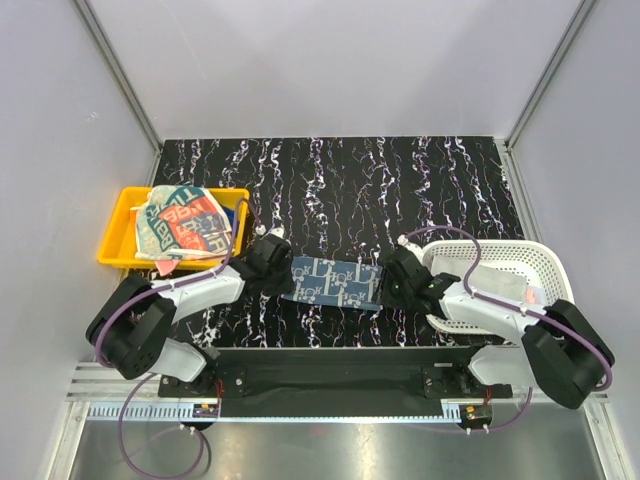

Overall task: Fold and stack the towels
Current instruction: Smooth out wrinkles on the folded towel

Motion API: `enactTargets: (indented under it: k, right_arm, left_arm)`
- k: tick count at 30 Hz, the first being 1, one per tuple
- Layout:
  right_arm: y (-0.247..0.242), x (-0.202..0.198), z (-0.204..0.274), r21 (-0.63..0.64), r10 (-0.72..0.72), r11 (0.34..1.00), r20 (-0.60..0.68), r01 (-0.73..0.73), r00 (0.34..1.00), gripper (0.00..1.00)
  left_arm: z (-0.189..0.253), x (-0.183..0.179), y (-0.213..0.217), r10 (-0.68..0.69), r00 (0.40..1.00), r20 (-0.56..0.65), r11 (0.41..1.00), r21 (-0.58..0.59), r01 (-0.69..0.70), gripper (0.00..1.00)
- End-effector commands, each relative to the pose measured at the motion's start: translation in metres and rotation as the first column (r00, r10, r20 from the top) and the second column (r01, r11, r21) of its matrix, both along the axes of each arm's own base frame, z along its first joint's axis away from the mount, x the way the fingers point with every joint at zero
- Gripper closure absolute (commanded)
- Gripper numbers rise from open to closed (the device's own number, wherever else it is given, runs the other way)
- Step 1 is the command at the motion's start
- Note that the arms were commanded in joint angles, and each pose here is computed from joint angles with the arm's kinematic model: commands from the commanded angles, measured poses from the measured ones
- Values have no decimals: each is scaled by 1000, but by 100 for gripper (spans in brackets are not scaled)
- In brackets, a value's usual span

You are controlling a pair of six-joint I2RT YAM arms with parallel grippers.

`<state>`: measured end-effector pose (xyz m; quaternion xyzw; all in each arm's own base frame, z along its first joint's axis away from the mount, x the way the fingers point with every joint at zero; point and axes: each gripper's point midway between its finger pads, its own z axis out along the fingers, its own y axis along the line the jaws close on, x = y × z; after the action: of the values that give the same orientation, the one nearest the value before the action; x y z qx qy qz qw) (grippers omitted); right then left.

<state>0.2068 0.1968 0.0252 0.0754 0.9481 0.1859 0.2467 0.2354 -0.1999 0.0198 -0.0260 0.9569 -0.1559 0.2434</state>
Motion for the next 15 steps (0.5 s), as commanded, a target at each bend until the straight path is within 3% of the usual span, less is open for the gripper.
enactTargets:
  k: [1,7,15]
  right_arm:
    - [-12,8,16,-47,-49,998,64,52,997,58]
    - [-10,27,36,-79,-27,996,139,38,990,40]
    - [1,49,22,-151,5,988,112,12,994,35]
  left_arm:
    - [-7,-2,14,35,999,2,997,66,-35,77]
    - [-4,-3,15,26,1000,8,997,68,-27,72]
    - [0,-2,14,15,1000,7,998,65,-16,72]
